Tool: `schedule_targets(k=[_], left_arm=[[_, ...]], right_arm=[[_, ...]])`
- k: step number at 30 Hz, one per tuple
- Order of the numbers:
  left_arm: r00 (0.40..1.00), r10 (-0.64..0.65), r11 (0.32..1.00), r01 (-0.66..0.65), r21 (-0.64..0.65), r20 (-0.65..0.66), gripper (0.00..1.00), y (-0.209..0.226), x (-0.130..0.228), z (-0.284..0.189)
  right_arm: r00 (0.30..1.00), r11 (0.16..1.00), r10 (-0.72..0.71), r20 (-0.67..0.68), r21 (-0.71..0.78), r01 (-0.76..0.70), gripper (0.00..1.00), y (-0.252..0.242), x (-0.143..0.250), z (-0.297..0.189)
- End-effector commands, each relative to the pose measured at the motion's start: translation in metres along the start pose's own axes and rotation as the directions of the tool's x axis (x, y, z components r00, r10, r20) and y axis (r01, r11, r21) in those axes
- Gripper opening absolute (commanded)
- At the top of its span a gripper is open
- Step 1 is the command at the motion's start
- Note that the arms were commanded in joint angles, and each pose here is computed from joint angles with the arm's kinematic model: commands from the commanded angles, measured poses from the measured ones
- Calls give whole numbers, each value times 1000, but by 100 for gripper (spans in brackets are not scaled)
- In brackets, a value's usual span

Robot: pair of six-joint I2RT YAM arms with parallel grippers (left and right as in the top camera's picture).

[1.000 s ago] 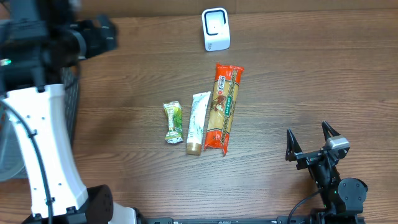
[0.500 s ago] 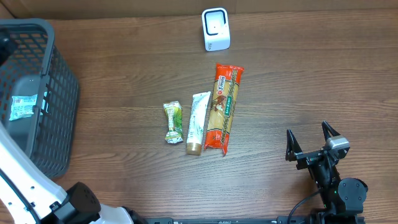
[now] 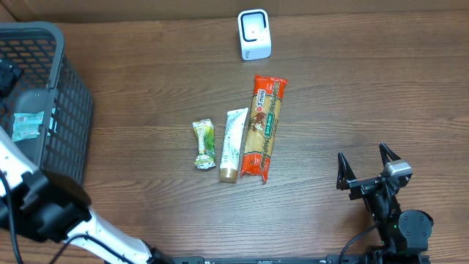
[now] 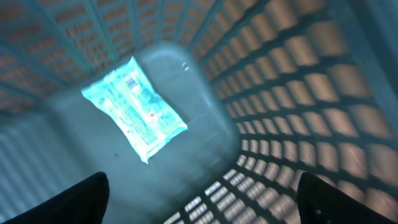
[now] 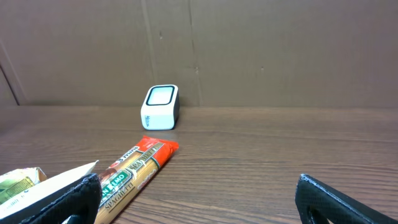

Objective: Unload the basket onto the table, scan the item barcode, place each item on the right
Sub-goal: 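Reach the left gripper into the basket and grasp the mint tissue pack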

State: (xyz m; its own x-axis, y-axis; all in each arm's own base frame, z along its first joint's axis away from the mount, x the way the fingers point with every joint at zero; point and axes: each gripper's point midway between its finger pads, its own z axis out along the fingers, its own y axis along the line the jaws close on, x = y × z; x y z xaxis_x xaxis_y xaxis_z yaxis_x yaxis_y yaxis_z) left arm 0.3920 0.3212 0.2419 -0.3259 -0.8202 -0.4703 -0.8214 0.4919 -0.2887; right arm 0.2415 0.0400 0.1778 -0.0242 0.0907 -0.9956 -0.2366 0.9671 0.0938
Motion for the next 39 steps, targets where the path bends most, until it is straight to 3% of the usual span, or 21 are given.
schedule_targets(k=[1, 7, 14, 30, 31, 32, 34, 35, 39], left_arm=[[995, -90, 995, 88, -53, -37, 83, 11, 4, 35], [989, -115, 974, 95, -206, -89, 82, 37, 23, 85], [981, -143, 947, 97, -307, -132, 86, 60, 41, 128], [962, -132, 925, 34, -378, -238, 84, 87, 78, 193], [963, -120, 927, 22, -375, -241, 81, 87, 77, 193], [964, -101, 930, 4, -368, -244, 69, 86, 77, 194], [964, -58, 935, -38, -352, -260, 24, 85, 76, 194], [962, -51, 934, -49, -353, -268, 7, 85, 78, 193], [951, -54, 934, -60, -351, -304, 4, 86, 85, 188]], right_arm=[[1000, 1000, 1, 3, -3, -1, 100, 1, 2, 0], [1000, 1000, 1, 3, -3, -1, 100, 1, 2, 0], [1000, 1000, 1, 3, -3, -1, 100, 1, 2, 0], [1000, 1000, 1, 3, -3, -1, 100, 1, 2, 0], [1000, 1000, 1, 3, -3, -1, 100, 1, 2, 0], [1000, 1000, 1, 3, -3, -1, 100, 1, 2, 0], [1000, 1000, 1, 3, -3, -1, 100, 1, 2, 0], [1000, 1000, 1, 3, -3, -1, 100, 1, 2, 0], [1000, 1000, 1, 3, -3, -1, 100, 1, 2, 0]])
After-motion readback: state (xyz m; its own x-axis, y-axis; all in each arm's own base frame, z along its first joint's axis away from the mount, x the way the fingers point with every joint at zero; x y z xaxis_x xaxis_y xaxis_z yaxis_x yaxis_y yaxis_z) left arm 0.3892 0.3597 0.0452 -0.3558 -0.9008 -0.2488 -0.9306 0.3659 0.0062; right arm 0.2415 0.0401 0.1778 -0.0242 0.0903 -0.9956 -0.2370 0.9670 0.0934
